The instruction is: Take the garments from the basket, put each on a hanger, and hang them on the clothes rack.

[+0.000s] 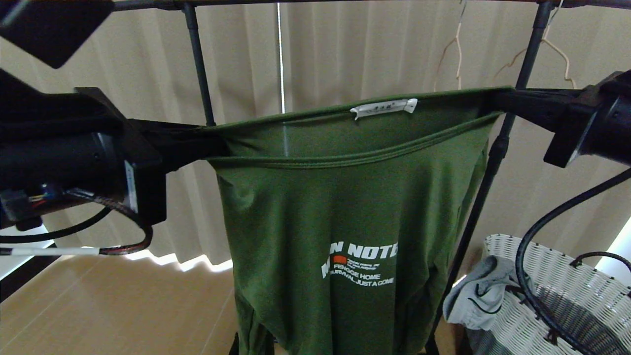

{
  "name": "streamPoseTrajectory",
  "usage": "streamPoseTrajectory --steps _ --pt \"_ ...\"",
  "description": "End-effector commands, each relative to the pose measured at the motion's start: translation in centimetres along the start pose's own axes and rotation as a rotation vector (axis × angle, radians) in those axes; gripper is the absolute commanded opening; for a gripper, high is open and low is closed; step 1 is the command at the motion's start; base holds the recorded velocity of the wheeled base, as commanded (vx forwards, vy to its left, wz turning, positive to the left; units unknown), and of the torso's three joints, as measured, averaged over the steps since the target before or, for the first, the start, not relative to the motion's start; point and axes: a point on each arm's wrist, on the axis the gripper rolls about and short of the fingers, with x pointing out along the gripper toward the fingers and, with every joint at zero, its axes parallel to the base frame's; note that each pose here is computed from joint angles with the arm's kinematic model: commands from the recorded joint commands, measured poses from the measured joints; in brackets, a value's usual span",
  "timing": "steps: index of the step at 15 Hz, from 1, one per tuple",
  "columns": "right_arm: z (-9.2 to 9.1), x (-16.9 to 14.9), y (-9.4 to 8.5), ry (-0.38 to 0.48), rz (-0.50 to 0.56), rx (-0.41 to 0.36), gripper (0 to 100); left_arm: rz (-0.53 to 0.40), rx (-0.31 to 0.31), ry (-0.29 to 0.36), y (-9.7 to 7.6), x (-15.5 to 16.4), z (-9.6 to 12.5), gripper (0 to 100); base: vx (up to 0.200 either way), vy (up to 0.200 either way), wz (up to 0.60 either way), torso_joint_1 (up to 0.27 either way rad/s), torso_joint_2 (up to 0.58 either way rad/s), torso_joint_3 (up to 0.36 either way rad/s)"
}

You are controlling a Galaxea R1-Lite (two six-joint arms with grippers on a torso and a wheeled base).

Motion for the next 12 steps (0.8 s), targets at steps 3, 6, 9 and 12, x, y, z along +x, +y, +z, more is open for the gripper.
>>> streamPoseTrajectory --steps 3,6,9,12 --pt "-0.4 1.8 0.0 0.024 0.001 0.0 0 -0.041 0.006 -0.059 -0.8 -2.1 0.4 0 0.0 0.0 0.0 0.0 0.0 0.0" --pt "-0.4 1.3 -0.3 0.033 -0.022 -0.002 0 -0.042 0.0 -0.046 -0.8 -1.7 0.2 0 0.0 0.0 0.0 0.0 0.0 0.0" --pt "0.4 -0.3 -0.6 -0.004 -0.036 -0.002 0 -0.014 -0.005 -0.029 -0.4 -1.2 0.0 0 0.0 0.0 0.0 0.0 0.0 0.0" --pt "0.0 -2.2 -0.6 -0.008 -0.046 -0.002 0 -0.014 -0.035 -0.014 -0.4 0.3 0.2 0 0.0 0.0 0.0 0.0 0.0 0.0"
